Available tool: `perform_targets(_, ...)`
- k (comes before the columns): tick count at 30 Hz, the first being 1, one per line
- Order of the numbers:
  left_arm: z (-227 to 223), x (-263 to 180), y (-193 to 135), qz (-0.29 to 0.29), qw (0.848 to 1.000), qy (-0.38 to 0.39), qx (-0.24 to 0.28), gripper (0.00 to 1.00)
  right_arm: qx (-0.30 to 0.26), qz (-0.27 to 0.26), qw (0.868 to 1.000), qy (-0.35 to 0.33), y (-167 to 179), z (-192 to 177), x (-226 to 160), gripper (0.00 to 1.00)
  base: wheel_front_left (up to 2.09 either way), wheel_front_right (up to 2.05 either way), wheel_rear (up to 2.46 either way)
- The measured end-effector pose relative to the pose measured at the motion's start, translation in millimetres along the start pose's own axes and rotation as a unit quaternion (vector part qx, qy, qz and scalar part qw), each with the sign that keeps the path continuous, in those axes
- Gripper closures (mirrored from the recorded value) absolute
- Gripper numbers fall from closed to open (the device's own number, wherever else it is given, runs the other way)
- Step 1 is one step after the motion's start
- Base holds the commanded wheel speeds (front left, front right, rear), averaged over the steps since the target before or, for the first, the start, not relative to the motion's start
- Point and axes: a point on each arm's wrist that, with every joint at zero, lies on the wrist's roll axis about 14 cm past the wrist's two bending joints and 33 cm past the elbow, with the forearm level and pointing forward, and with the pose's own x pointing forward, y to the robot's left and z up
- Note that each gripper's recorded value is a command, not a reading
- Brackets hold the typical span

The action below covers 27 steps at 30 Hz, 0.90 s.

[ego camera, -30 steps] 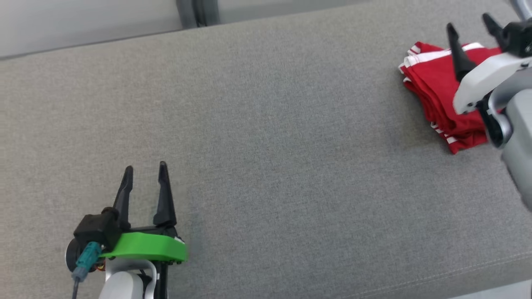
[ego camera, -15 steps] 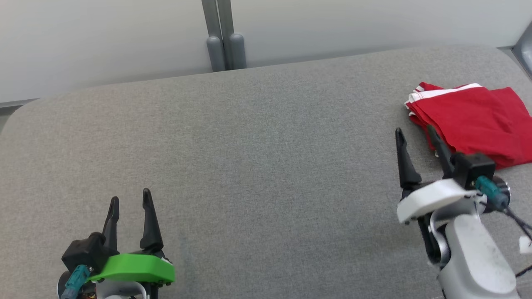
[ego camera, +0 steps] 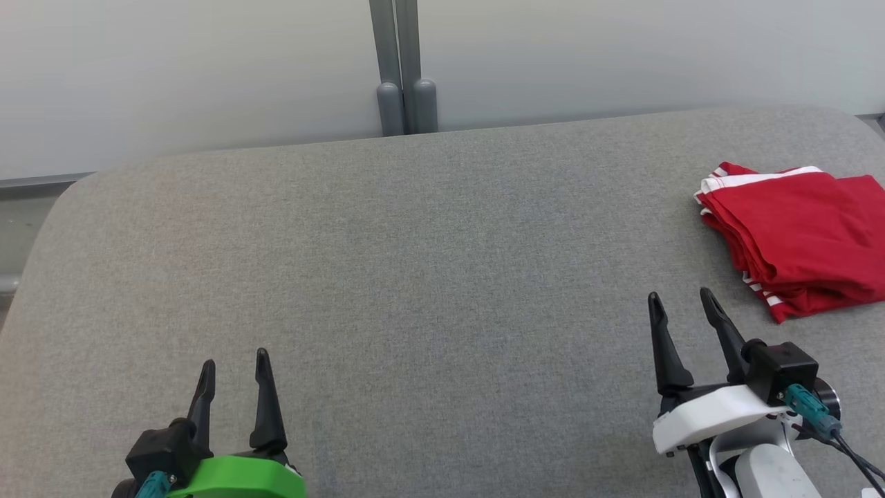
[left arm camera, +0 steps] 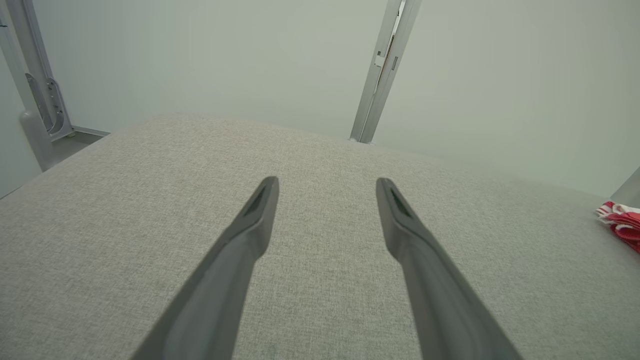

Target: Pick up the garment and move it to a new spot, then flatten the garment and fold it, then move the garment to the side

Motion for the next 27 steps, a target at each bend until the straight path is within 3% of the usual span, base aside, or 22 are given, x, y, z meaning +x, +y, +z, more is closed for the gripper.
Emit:
perform_targets(13,-5,0,-7,-0.011,1.000,0.008,0.001,0.00,0.001,-0.003,1.000,0.006,-2,-4,-2,0.00,0.00,0.00,0.00)
perform_targets(14,-4,0,-8,-0.012,1.000,0.007,0.001,1.00,0.001,-0.002,1.000,0.006,-1,-4,-2,1.00,0.00,0.00,0.00)
perform_targets(20,-25,-9,-1,0.000,0.999,0.042,-0.004,1.00,0.013,-0.011,0.999,0.044,-3,-27,-14,1.00,0.00,0.00,0.00)
perform_targets(27,-28,-9,6,0.018,0.996,0.057,-0.061,1.00,0.076,-0.034,0.995,0.051,-10,-30,-15,1.00,0.00,0.00,0.00)
